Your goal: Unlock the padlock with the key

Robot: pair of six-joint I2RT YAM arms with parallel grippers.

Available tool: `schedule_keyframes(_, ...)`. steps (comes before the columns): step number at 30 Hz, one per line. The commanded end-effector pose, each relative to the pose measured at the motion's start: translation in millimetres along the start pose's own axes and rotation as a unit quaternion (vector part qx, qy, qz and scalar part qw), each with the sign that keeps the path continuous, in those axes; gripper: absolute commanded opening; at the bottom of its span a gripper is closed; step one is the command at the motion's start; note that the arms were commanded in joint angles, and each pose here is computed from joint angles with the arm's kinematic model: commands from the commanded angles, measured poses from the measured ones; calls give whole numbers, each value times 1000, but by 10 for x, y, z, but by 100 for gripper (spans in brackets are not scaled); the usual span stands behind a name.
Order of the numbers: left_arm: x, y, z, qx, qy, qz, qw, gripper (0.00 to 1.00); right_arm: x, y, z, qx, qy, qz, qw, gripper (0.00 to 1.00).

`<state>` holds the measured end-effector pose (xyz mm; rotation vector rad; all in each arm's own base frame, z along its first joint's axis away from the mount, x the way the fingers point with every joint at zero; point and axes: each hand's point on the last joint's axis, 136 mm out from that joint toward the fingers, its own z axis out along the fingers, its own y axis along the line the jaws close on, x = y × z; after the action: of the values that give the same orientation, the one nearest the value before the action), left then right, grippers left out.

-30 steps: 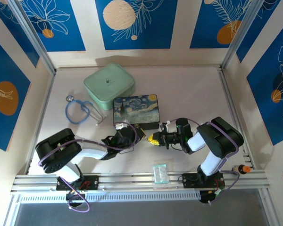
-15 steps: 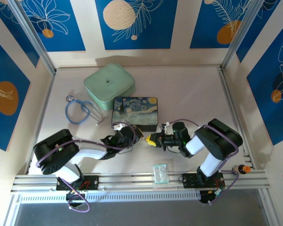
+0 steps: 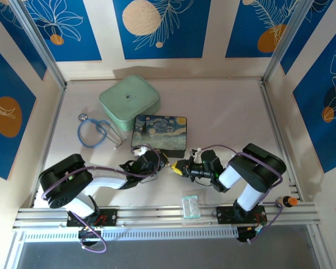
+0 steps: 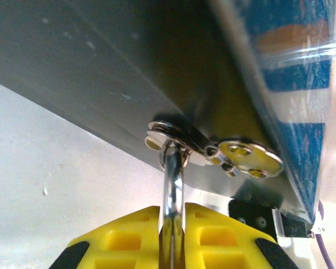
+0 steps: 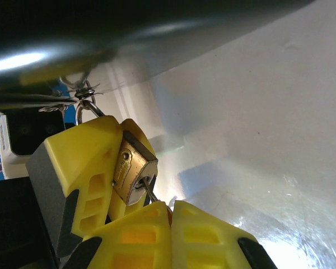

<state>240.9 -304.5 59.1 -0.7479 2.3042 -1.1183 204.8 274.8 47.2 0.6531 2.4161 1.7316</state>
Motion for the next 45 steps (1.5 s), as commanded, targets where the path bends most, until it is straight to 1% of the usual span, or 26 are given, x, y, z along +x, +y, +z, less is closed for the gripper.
schedule_keyframes(1,301,-658,-133,87,66,-17,994,0,-111,276,58,-51,-44,-18,998,0)
schedule_keyframes(3,301,-639,-136,77,65,-14,995,0,-104,302,69,-56,-46,-19,997,0)
schedule_keyframes(9,324,-665,-128,85,72,-24,994,0,-47,422,148,-70,-39,-34,996,0)
schedule_keyframes(12,339,-653,-130,81,76,-29,993,0,-3,397,187,-58,-30,-39,997,0)
schedule_keyframes(14,336,-698,-144,97,76,-34,992,0,18,318,210,-43,-26,-35,998,0)
schedule_keyframes(16,333,-785,-176,115,77,-32,990,0,-4,263,201,-44,-25,-23,998,0)
schedule_keyframes(20,321,-894,-248,145,78,-27,986,0,-41,187,225,-51,3,22,998,0)
schedule_keyframes(21,316,-898,-256,149,78,-30,985,0,-20,167,246,-48,16,30,998,0)
schedule_keyframes(27,351,-863,-224,156,87,-41,983,0,-4,235,284,-55,44,28,997,0)
schedule_keyframes(33,405,-881,-198,154,99,-39,982,0,-57,175,251,-49,31,36,998,0)
schedule_keyframes(37,398,-850,-190,147,97,-38,984,0,-88,154,221,-45,20,52,997,0)
schedule_keyframes(38,400,-834,-186,145,97,-38,984,0,-93,141,213,-44,16,57,997,1)
schedule_keyframes(40,403,-820,-176,143,97,-39,984,0,-105,122,194,-44,9,62,997,7)
schedule_keyframes(42,397,-799,-166,141,95,-40,985,0,-123,96,168,-41,-2,65,997,18)
schedule_keyframes(43,390,-783,-164,138,92,-40,985,0,-132,79,152,-39,-7,66,997,21)
schedule_keyframes(45,365,-734,-153,130,84,-38,987,0,-160,26,91,-34,-25,70,997,21)
